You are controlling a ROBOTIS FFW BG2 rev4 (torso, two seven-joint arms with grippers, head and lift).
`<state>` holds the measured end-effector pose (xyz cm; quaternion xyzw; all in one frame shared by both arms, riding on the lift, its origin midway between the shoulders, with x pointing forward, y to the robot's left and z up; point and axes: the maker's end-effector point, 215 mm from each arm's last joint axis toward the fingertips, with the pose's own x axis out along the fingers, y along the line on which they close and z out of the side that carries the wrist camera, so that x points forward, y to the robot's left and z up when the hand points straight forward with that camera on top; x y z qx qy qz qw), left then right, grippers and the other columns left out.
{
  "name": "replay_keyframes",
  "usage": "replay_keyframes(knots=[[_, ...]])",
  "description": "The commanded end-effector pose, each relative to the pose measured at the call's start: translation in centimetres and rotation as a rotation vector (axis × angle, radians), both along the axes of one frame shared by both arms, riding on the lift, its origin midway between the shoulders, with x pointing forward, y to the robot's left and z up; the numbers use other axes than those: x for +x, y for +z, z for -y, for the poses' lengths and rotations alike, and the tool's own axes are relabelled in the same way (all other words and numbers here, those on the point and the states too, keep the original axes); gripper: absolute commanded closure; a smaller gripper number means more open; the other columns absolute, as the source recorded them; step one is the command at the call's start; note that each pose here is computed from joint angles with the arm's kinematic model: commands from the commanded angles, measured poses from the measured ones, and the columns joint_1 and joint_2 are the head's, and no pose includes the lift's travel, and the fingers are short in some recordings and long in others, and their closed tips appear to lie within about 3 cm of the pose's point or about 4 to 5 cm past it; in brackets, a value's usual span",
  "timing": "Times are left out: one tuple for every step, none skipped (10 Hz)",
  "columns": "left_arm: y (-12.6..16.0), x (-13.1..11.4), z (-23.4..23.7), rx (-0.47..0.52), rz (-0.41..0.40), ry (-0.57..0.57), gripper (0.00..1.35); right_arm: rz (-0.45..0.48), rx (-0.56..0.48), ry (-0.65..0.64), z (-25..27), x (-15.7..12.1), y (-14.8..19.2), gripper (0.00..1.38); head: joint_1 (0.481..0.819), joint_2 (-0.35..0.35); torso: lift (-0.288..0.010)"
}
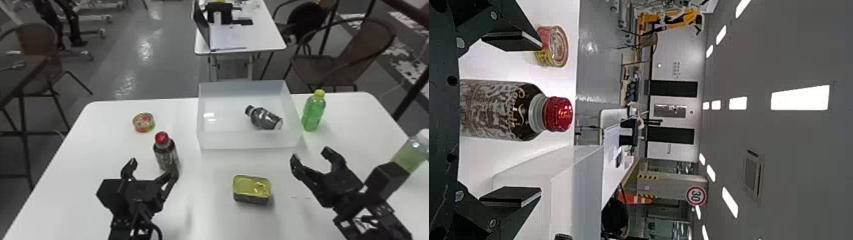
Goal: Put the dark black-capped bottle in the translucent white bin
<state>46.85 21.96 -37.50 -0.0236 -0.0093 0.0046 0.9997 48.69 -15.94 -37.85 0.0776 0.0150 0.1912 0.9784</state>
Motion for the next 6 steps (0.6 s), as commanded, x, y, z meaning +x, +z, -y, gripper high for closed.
replay_keyframes(knots=[[0.3, 0.3, 0.7, 0.005, 0.006, -0.021, 0.26, -0.03, -0.004, -0.077, 1.4, -1.6, -1.0, 0.31, 0.695, 0.074, -0.093], [0.4, 0.2, 0.8, 0.005, 0.009, -0.022, 0.26, -0.033, 0.006, -0.144, 2.5, -1.9, -1.3, 0.31, 0.695, 0.057, -0.093], [0.4, 0.2, 0.8, 0.003, 0.009, -0.021, 0.26, -0.033, 0.012, -0.153, 2.4, -1.8, -1.3, 0.31, 0.695, 0.037, -0.093], [0.4, 0.2, 0.9, 0.004, 0.007, -0.023, 0.26, -0.035, 0.01, -0.157, 2.5, -1.8, -1.4, 0.31, 0.695, 0.033, -0.093], [0.4, 0.2, 0.9, 0.004, 0.007, -0.023, 0.26, -0.035, 0.01, -0.167, 2.6, -1.8, -1.3, 0.31, 0.695, 0.032, -0.093], [0.4, 0.2, 0.8, 0.006, 0.007, -0.022, 0.26, -0.032, 0.01, -0.167, 2.7, -1.8, -1.3, 0.31, 0.695, 0.031, -0.093]])
